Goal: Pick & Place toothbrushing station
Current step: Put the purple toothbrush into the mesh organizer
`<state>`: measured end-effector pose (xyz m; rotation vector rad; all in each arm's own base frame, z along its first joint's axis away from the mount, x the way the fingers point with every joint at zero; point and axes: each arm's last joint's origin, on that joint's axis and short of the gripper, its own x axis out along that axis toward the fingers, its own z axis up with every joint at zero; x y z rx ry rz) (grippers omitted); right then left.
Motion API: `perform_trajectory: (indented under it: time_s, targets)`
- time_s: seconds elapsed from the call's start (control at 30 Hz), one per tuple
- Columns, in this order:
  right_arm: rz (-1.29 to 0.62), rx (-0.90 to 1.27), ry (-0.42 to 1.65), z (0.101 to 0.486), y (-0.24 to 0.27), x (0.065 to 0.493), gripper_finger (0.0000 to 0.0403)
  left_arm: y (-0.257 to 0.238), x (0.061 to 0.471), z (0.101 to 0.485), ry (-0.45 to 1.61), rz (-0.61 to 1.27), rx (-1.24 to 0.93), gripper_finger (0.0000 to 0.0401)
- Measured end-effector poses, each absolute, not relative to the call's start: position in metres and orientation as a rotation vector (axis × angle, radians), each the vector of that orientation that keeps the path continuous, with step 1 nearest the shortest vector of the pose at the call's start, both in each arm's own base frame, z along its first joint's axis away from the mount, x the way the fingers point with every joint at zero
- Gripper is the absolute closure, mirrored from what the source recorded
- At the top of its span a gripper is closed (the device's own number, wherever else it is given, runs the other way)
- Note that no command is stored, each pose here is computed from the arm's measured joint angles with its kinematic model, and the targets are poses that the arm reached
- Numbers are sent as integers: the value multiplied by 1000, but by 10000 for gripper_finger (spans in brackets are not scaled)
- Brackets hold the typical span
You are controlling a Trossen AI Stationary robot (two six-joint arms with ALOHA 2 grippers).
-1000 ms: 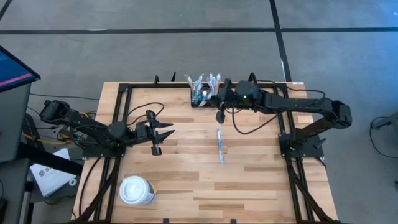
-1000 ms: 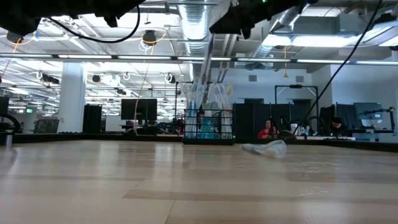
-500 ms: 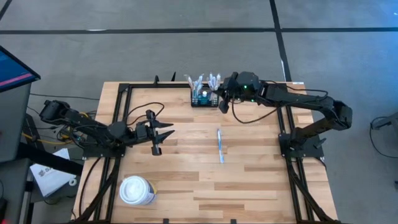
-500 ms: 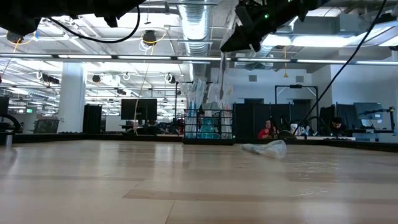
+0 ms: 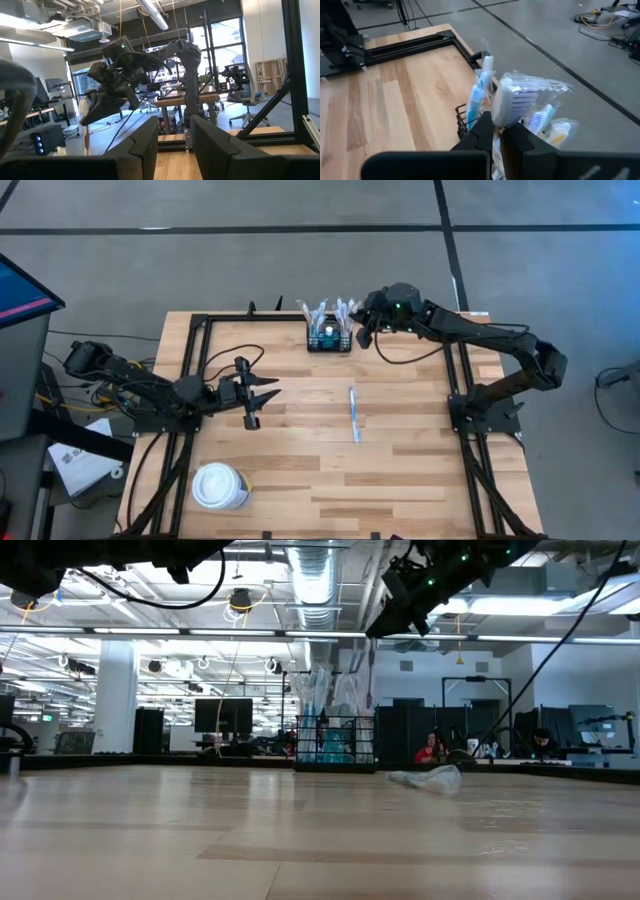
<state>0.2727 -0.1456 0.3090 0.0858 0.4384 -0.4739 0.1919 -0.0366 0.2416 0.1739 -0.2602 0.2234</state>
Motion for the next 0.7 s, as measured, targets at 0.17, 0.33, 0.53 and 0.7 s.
perform_trajectory:
  time_s: [0.17, 0.33, 0.53, 0.7]
  targets:
    - [-458, 94, 438, 306, -149, 274, 398, -37, 192, 242, -260, 223, 174, 293]
    - [-464, 101, 449, 302, -153, 276, 398, -37, 192, 242, -260, 223, 174, 293]
    - [-469, 110, 478, 294, -157, 279, 398, -37, 192, 241, -259, 223, 174, 293]
    - [-470, 121, 508, 288, -159, 280, 397, -37, 192, 241, -255, 223, 176, 293]
